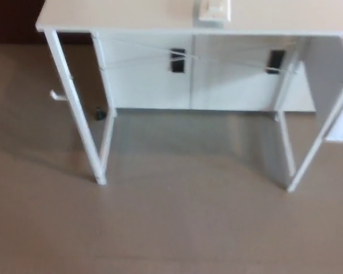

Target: The robot walk towards a table in front and then clicks the light switch button using the right hand's index finger

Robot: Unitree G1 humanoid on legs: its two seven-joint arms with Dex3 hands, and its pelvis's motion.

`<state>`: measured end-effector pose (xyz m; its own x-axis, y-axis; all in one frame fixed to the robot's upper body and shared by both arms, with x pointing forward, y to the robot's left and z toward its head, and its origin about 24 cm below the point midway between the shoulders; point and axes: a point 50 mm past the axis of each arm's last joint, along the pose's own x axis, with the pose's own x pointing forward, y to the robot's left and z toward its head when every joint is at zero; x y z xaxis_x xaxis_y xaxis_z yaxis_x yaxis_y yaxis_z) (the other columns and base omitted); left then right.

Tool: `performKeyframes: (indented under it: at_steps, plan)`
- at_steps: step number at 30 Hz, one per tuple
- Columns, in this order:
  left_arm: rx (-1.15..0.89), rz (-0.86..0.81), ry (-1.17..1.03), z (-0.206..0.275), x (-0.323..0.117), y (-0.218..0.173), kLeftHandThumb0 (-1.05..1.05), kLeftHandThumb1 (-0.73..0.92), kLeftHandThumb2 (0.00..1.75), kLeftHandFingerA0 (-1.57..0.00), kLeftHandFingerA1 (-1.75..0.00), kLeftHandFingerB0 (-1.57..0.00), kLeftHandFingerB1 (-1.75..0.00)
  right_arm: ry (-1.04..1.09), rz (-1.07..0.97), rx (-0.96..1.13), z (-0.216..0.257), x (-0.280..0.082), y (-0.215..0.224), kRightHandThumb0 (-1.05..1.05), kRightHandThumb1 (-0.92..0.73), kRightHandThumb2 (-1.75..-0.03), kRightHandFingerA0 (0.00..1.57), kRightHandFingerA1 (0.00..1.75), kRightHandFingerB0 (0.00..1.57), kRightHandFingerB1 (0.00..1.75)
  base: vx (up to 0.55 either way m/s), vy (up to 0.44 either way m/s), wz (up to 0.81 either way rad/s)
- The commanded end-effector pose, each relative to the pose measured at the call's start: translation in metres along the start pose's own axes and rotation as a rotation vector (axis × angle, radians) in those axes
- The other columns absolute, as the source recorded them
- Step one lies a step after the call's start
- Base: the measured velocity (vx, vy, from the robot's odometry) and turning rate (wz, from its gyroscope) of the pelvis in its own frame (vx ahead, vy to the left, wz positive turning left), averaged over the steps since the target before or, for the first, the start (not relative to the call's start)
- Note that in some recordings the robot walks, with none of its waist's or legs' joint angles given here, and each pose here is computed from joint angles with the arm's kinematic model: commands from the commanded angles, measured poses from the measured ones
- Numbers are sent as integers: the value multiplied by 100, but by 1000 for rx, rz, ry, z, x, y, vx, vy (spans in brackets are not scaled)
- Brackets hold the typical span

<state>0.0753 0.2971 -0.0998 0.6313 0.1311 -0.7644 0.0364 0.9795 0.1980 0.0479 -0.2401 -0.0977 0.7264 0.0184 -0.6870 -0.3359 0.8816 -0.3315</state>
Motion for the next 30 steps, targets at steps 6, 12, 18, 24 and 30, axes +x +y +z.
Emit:
performKeyframes:
  at_steps: [6,12,18,24,30]
  plan:
    - [46,2,-4,2,-2,4,-27,62,58,-40,-40,-32,-33,22,3,-17,-6,-3,0,-72,-42,-82,62,54,46,49,397,-18,6]
    - [52,3,-15,7,-1,5,-26,64,59,-40,-39,-31,-33,12,6,-11,1,-1,-1,-70,-42,-81,60,53,47,49,349,120,-21]
    - [44,-1,-32,11,1,6,-26,63,58,-40,-40,-31,-33,-5,4,-13,2,4,-4,-70,-42,-81,61,53,46,49,378,181,-12]
    - [65,3,-39,13,1,6,-27,63,58,-41,-39,-32,-33,-4,7,-6,3,3,-4,-70,-42,-81,61,53,47,49,166,-16,12]
    - [30,-22,-71,15,2,7,-26,62,58,-44,-43,-34,-34,-7,14,-12,7,4,-3,-69,-42,-81,60,53,46,49,233,-217,5]
